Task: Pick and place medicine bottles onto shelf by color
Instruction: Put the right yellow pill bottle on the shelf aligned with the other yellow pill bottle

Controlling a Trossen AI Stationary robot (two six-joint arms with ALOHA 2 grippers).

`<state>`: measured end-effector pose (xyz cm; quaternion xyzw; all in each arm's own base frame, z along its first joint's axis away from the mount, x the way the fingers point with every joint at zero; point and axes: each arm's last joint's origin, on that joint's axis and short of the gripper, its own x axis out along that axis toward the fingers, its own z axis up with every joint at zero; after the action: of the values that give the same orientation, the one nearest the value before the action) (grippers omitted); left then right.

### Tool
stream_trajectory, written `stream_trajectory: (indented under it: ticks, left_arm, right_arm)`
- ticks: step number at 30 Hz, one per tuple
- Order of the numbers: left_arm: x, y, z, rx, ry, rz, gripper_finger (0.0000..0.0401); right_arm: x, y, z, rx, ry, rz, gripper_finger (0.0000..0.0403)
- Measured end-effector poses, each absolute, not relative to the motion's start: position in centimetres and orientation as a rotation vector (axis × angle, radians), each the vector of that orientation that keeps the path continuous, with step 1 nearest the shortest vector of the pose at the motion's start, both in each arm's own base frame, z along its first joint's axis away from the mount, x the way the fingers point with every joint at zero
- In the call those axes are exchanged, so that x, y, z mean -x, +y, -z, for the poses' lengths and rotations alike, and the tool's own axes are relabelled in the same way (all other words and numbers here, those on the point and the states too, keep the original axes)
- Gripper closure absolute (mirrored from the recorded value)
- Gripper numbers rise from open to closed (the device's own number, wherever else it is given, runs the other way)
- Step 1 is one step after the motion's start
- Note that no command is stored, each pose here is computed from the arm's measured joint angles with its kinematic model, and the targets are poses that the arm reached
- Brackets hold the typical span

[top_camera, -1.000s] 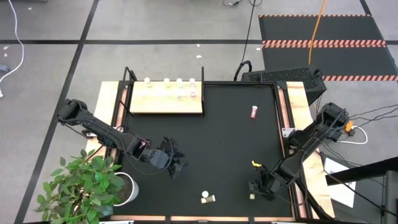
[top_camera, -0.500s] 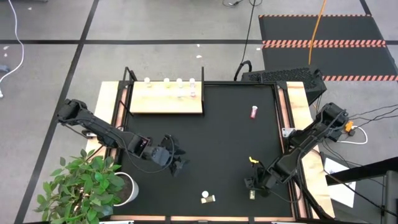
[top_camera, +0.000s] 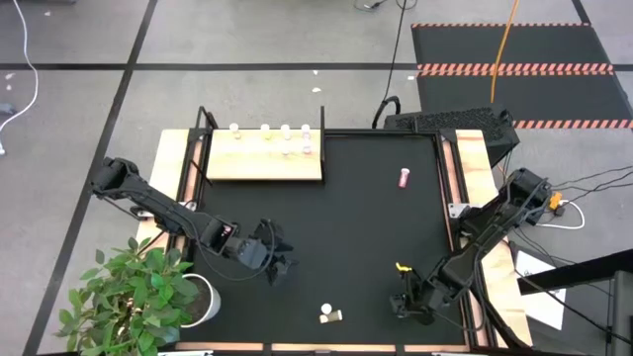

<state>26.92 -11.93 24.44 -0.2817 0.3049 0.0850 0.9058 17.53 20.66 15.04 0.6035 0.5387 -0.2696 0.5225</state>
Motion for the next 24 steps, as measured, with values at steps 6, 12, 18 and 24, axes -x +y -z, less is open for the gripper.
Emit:
stream_trajectory:
  ticks: [6,12,18,24]
  left_arm:
    - [-26.9,-11.9,-24.4,0.582,0.629,-0.176,0.0158]
    - [-27.0,-11.8,-24.4,0.579,0.628,-0.178,0.0158]
    - [-27.0,-11.8,-24.5,0.584,0.625,-0.179,0.0158]
    - [-27.0,-11.7,-24.5,0.584,0.625,-0.182,0.0158]
  right_arm:
    - [-17.8,20.6,-14.0,-1.412,1.333,0.682,0.0195]
    - [-18.5,21.5,-12.6,-1.410,1.353,0.634,0.0195]
    - [-18.2,21.0,-12.4,-1.325,1.357,0.666,0.0209]
    - [-17.9,20.5,-13.0,-1.272,1.328,0.659,0.0268]
